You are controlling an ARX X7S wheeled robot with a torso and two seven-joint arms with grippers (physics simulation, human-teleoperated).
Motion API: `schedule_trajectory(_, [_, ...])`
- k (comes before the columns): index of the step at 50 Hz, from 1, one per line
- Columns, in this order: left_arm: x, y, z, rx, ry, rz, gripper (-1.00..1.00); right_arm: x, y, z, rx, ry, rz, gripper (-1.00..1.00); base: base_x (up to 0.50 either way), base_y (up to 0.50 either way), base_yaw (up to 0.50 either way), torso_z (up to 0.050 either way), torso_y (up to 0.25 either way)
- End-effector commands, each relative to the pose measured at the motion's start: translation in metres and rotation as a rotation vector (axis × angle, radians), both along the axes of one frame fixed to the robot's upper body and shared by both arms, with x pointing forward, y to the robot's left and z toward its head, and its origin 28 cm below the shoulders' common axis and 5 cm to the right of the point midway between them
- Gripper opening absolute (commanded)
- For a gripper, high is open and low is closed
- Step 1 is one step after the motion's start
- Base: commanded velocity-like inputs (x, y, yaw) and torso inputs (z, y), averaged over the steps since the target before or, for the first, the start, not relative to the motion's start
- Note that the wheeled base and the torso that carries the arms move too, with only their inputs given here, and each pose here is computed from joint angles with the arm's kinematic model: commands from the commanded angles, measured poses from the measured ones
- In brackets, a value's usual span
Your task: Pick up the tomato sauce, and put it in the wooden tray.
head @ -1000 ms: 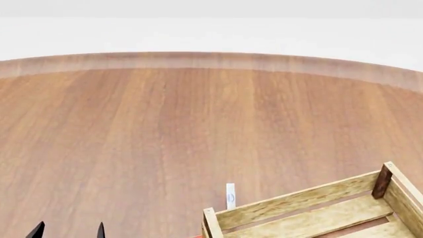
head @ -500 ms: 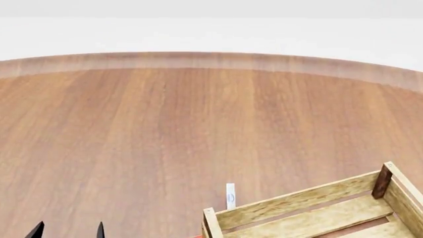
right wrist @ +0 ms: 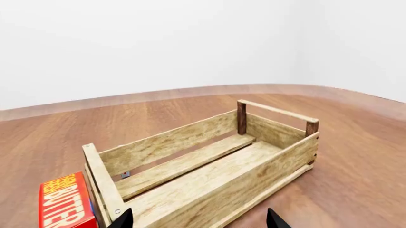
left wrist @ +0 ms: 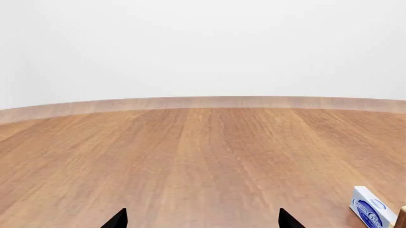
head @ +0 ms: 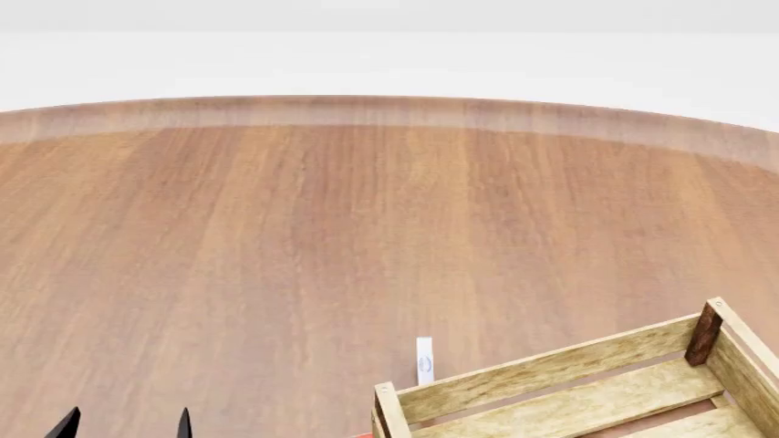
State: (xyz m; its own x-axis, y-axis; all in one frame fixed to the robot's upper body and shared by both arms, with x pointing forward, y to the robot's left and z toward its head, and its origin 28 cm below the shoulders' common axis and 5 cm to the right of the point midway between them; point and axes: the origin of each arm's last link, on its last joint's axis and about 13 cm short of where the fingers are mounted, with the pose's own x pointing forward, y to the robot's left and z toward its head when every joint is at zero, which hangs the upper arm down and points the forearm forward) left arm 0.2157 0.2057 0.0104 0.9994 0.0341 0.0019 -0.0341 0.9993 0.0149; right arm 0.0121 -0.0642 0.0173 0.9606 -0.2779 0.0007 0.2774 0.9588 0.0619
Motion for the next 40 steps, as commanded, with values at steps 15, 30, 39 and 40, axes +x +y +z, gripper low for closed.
schedule_trajectory(15, [0.000, 0.000, 0.000, 0.003, 0.000, 0.001, 1.00, 0.004, 0.001, -0.009, 0.038, 0.078, 0.032, 1.00, 0.00, 0.00, 0.00, 0.000, 0.000])
schedule_trajectory(30, [-0.001, 0.000, 0.001, 0.005, -0.002, 0.003, 1.00, 0.008, 0.000, -0.016, 0.089, 0.171, 0.061, 1.00, 0.00, 0.00, 0.00, 0.000, 0.000])
schedule_trajectory(39, [-0.001, 0.000, 0.000, 0.005, -0.003, 0.005, 1.00, 0.008, 0.000, -0.018, 0.103, 0.191, 0.065, 1.00, 0.00, 0.00, 0.00, 0.000, 0.000])
schedule_trajectory(40, [-0.001, 0.000, 0.000, 0.006, -0.002, 0.006, 1.00, 0.008, 0.000, -0.018, 0.103, 0.190, 0.066, 1.00, 0.00, 0.00, 0.00, 0.000, 0.000])
